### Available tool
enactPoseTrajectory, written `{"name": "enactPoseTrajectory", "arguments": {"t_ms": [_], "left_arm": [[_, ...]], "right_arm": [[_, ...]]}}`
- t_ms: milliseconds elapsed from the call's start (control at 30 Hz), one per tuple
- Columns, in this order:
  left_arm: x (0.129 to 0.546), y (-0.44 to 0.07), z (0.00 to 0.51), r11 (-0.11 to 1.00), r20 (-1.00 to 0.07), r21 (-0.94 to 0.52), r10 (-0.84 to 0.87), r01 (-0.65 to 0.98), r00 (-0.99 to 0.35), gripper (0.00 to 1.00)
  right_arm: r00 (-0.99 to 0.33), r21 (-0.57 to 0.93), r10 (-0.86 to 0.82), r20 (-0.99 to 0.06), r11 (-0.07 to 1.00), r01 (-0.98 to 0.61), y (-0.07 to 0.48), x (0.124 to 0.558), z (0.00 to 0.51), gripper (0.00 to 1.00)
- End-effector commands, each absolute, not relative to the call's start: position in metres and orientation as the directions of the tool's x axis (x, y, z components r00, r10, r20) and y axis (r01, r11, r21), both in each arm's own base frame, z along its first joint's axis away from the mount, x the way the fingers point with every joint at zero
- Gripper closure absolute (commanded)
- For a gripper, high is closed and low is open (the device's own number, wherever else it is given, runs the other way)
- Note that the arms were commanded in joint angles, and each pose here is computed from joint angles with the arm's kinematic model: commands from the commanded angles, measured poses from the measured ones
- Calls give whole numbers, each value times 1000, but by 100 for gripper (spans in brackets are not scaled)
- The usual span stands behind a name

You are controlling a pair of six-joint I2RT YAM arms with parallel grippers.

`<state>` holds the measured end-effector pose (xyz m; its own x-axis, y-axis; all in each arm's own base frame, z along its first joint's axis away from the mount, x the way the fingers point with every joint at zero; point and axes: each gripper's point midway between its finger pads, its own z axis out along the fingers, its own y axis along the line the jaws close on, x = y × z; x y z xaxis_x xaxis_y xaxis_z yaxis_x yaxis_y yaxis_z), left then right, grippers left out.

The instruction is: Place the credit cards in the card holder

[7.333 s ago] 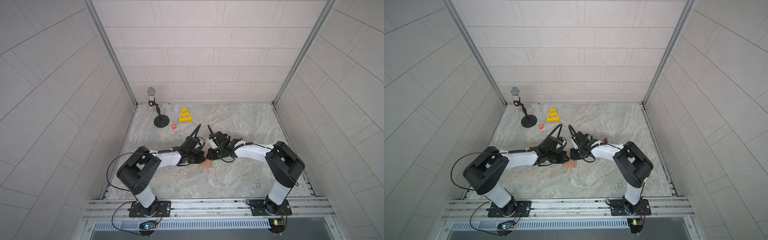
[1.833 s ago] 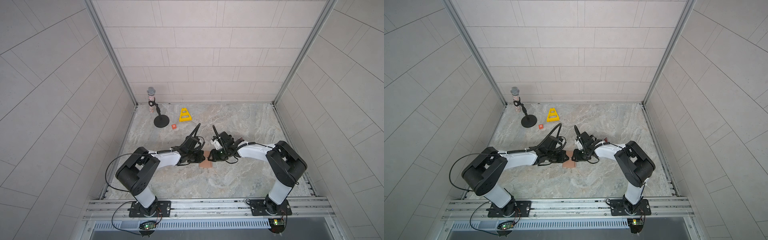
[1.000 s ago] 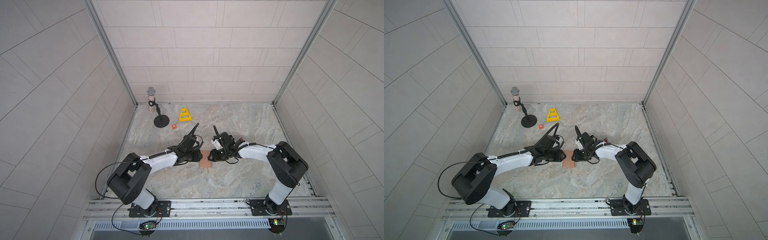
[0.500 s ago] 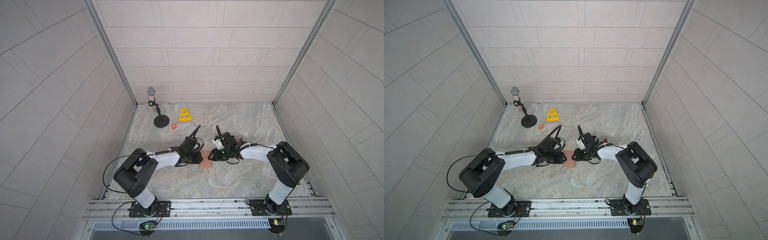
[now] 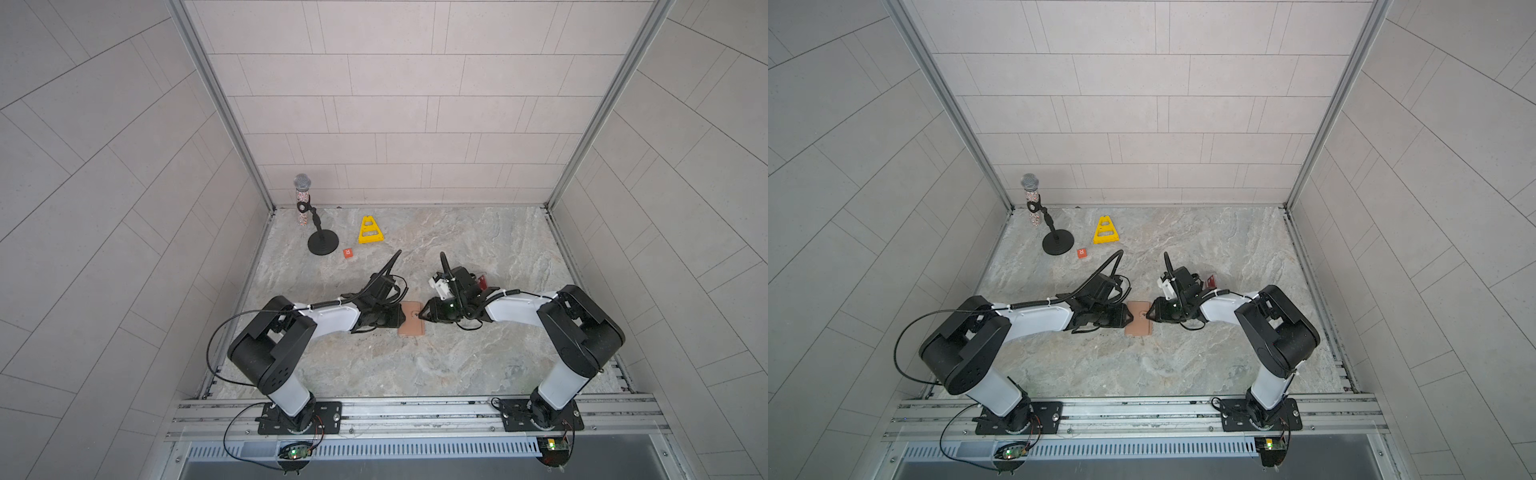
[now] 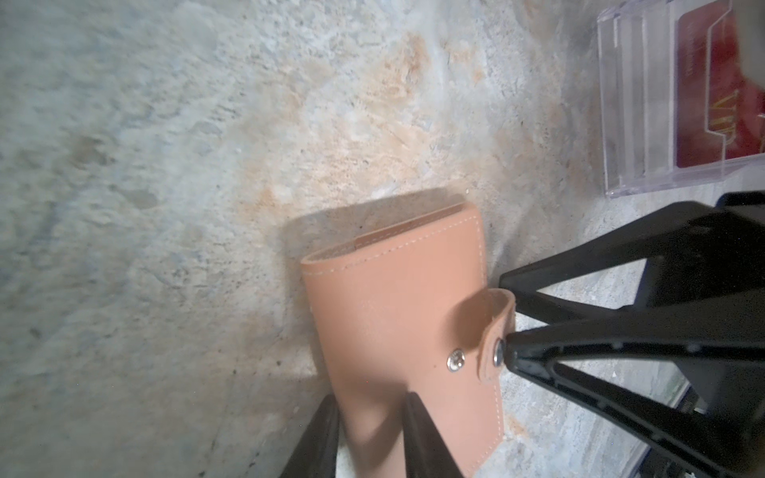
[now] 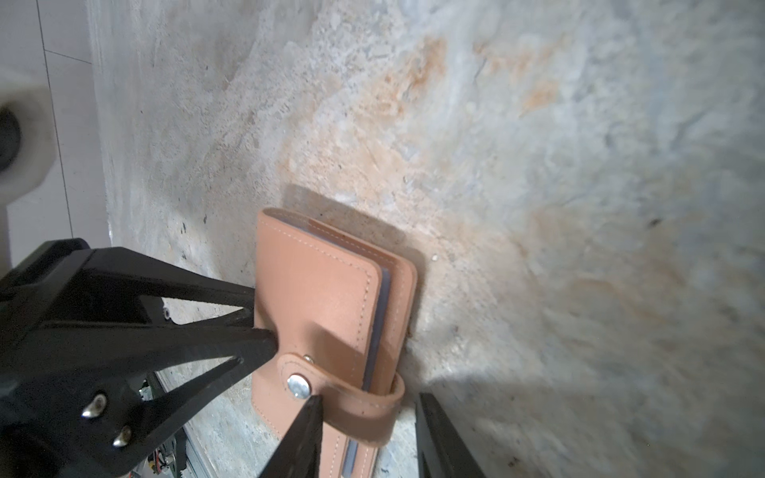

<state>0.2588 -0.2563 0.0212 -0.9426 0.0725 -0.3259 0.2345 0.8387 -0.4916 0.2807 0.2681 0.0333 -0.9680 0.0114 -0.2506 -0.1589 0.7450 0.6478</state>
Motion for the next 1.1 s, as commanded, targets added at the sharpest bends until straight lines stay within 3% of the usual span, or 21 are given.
{"name": "enactPoseTrajectory", "arguments": {"t_ms": [0, 400, 1067], "left_arm": [[252, -249, 7, 860, -288, -459, 96, 226, -953, 70], [251, -254, 3, 852, -269, -477, 94, 217, -959, 71], [248, -255, 0, 854, -255, -481, 81, 199, -964, 72]], "right_arm": [[-968, 676, 42, -247, 724, -140, 270, 283, 36, 63], [-981, 626, 14, -193, 772, -111, 263, 277, 17, 74], [-986, 645, -51, -158, 751, -142, 278, 266, 11, 69]]}}
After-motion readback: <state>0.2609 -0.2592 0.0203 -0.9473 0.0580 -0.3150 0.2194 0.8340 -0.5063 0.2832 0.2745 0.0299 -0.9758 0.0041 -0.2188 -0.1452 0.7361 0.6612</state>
